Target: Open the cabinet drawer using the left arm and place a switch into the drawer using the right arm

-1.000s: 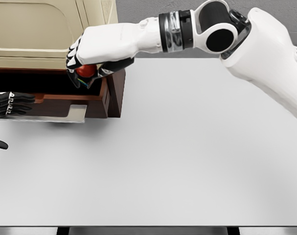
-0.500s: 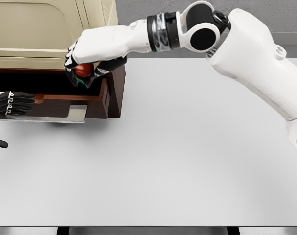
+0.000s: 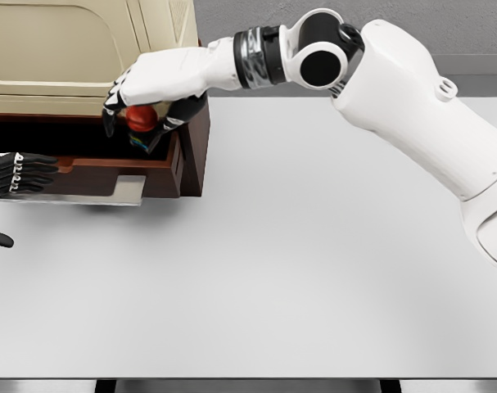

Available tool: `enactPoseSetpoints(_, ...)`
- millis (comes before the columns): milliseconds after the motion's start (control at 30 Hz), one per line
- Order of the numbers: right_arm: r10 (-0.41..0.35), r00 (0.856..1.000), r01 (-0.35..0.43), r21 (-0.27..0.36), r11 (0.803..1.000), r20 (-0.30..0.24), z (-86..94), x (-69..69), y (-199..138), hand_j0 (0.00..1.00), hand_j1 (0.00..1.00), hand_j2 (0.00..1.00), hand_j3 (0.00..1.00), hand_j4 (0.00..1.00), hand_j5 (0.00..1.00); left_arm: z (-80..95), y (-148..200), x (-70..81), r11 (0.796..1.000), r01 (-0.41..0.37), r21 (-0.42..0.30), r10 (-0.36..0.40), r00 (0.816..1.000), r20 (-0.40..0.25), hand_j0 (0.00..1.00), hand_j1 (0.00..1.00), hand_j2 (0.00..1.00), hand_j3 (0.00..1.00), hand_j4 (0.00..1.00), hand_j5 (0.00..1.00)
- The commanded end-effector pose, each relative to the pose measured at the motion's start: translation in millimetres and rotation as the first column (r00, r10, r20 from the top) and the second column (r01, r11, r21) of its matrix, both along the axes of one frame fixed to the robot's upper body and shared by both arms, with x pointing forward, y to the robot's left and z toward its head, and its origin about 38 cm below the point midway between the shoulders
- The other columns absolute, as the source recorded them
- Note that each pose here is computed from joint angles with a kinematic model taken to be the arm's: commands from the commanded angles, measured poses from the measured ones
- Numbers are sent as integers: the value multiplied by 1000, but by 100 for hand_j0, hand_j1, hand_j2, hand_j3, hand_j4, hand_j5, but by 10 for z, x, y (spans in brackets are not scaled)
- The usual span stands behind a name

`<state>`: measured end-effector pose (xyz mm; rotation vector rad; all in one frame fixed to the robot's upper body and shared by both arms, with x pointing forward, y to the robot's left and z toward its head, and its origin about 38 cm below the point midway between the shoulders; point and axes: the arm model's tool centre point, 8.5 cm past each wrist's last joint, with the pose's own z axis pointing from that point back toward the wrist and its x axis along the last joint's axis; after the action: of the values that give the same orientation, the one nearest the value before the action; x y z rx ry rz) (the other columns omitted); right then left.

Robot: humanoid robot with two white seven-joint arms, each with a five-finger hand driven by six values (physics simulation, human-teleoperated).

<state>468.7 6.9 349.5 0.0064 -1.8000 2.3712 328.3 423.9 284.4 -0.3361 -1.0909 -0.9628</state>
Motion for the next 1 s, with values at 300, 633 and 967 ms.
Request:
enactPoseSetpoints(300,124,987,-126,8,992,97,194,-306,-267,100,100,100,100,100,100,-194,52,-58,993,24,112,-20,999,-33,94,94,94,94,94,94)
enactPoseSetpoints(633,-357,930,361,36,932,-93,-120,-207,-2907,100,100,100,100,100,100,-174,51,-49,993,23,112,-21,999,-26,90,90,90,90,90,90)
enactPoseSetpoints(967,-416,901,419,4,908,-124,-292,-181,-3125,100,100,100,100,100,100,-163,54,-44,994,21,109,-18,1000,-24,90,90,90,90,90,90)
